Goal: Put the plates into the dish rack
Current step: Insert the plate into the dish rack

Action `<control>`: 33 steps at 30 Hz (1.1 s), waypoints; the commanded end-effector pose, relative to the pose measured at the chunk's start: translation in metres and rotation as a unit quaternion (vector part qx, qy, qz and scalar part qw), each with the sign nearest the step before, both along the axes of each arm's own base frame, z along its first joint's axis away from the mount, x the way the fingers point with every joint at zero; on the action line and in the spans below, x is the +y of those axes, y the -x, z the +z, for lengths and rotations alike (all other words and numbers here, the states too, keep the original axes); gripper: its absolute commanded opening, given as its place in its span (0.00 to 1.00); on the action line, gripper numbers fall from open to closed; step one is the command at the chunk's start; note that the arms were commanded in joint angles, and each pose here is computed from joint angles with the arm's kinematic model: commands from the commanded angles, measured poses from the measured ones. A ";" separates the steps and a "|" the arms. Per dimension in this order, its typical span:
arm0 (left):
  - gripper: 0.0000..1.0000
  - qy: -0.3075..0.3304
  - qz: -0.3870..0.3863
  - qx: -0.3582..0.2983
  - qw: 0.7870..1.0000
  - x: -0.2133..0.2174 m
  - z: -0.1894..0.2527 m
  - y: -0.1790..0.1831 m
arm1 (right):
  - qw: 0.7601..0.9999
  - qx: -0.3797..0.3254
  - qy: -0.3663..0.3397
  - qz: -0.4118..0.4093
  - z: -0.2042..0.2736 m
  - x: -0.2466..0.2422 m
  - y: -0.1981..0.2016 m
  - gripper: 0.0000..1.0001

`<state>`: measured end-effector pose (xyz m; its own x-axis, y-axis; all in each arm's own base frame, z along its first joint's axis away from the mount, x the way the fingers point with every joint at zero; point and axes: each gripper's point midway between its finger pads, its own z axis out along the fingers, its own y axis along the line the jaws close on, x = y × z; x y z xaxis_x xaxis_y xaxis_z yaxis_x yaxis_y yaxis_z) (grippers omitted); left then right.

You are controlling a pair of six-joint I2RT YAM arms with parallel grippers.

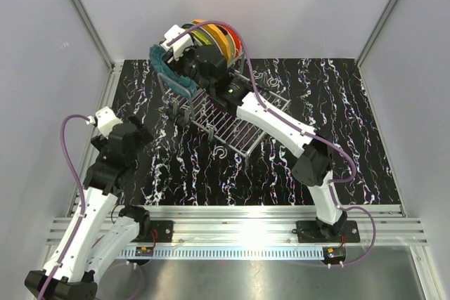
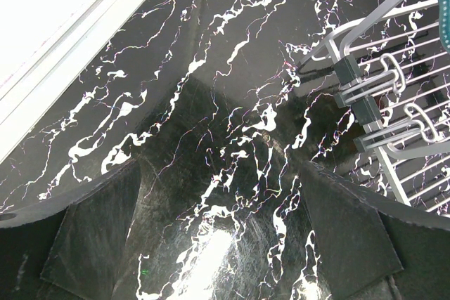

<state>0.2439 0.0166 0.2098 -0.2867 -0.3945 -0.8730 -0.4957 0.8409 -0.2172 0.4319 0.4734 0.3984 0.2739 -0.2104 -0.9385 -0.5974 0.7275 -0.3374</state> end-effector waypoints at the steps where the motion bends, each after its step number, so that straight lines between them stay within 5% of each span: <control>1: 0.99 -0.002 -0.002 -0.018 1.000 -0.001 0.010 -0.006 | 0.997 -0.041 -0.069 0.010 0.084 -0.027 0.024 0.60; 13: 0.99 -0.014 -0.012 -0.016 1.000 -0.001 0.014 -0.007 | 0.996 -0.008 -0.081 0.019 0.104 -0.057 0.053 0.78; 21: 0.99 -0.028 -0.018 -0.012 0.999 0.001 0.018 -0.005 | 0.989 0.041 -0.141 -0.003 0.098 -0.123 0.098 0.88; 33: 0.99 -0.046 -0.061 -0.011 0.997 -0.007 0.025 -0.006 | 0.934 0.209 -0.217 -0.192 -0.067 -0.270 0.142 0.94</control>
<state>0.2435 0.0161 0.2079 -0.3563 -0.2969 -0.8860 -0.4412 0.8893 -0.1205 0.2940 0.2408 0.3601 -0.0769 0.0821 -0.9936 -0.4194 0.9015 0.1070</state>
